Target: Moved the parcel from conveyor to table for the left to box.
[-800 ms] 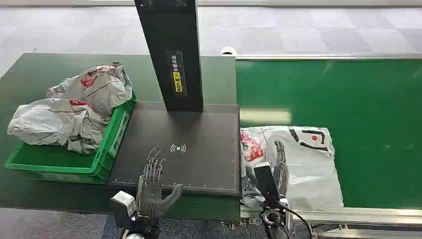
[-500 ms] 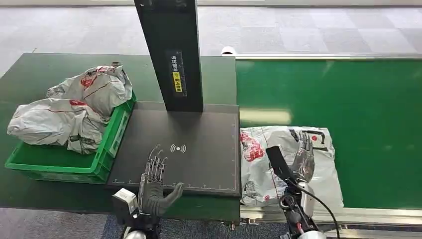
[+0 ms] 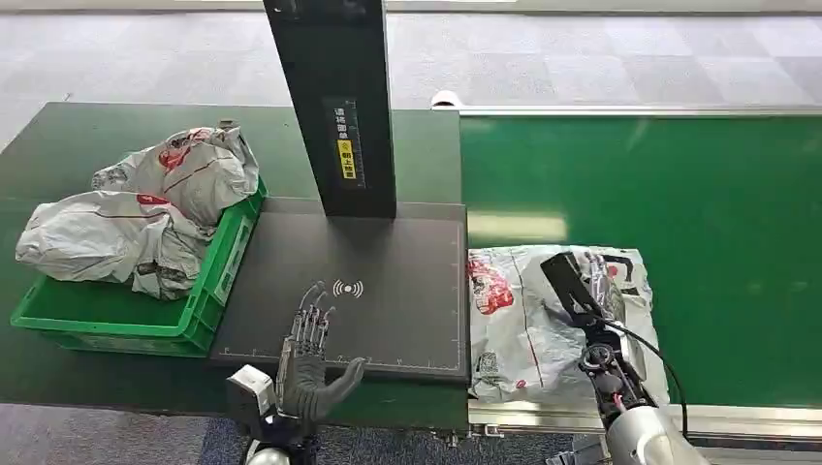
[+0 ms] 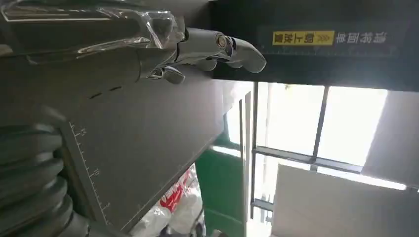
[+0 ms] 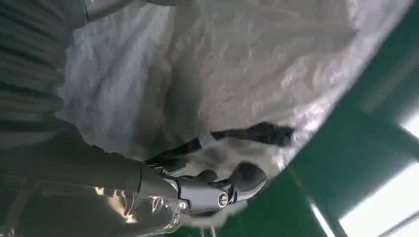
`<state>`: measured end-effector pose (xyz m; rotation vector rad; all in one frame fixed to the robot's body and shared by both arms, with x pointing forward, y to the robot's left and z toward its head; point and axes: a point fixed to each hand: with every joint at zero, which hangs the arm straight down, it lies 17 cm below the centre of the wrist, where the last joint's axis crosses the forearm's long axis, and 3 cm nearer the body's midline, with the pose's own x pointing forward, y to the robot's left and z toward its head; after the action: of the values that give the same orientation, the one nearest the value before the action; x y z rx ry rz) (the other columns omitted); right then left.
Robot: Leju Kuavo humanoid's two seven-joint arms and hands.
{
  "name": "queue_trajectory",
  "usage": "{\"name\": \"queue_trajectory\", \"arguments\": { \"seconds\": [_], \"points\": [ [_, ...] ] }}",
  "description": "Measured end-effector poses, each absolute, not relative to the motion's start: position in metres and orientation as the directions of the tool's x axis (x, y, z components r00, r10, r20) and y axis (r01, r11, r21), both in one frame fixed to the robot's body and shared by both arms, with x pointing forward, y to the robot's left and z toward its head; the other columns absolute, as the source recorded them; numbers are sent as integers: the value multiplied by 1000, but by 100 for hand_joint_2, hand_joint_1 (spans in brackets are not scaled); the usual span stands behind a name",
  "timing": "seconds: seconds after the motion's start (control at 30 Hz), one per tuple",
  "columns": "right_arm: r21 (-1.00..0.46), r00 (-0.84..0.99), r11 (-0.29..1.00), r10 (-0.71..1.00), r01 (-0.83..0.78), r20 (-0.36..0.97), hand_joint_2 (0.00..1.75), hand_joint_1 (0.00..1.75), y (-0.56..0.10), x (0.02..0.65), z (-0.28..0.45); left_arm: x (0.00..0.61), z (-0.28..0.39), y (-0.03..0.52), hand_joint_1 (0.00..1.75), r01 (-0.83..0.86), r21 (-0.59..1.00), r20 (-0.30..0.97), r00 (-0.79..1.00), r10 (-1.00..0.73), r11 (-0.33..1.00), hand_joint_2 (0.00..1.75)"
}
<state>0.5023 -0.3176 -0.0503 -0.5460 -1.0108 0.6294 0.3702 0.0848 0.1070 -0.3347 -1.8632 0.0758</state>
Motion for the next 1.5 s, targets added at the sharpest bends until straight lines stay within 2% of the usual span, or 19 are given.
{"name": "queue_trajectory", "arguments": {
  "seconds": [0.33,0.63,0.67,0.7,0.97,1.17,1.23,1.3,1.37,1.5],
  "points": [
    [-598,502,704,702,-382,505,175,0,-307,472,-90,371,102,72,0,215,-182,934,-267,237,959,175],
    [-585,509,704,703,-402,497,175,0,-299,466,-96,372,97,64,0,234,-164,940,-256,224,958,175],
    [-584,510,704,703,-404,496,175,40,-299,465,-97,373,97,63,0,236,-164,941,-255,223,958,175],
    [-582,511,705,703,-406,495,175,175,-298,464,-98,373,96,63,0,236,-163,941,-253,222,958,175],
    [-577,517,728,677,-370,523,175,175,-301,470,-92,377,95,65,0,215,-150,945,-254,204,965,175],
    [-538,507,802,587,-259,632,175,175,-303,483,-78,377,93,69,0,200,-176,944,-245,223,964,175],
    [-429,420,898,427,-94,801,175,175,-302,503,-48,374,95,78,0,167,-174,943,-257,213,970,175],
    [-262,161,962,248,74,955,175,175,-310,518,5,370,98,85,0,145,-173,940,-270,207,974,175],
    [-166,-96,970,185,176,978,175,175,-325,525,62,365,100,90,0,133,-170,939,-279,201,976,175],
    [-52,-240,957,124,286,963,175,175,-353,512,101,363,105,95,0,118,-163,936,-297,192,979,175]
  ]
}}
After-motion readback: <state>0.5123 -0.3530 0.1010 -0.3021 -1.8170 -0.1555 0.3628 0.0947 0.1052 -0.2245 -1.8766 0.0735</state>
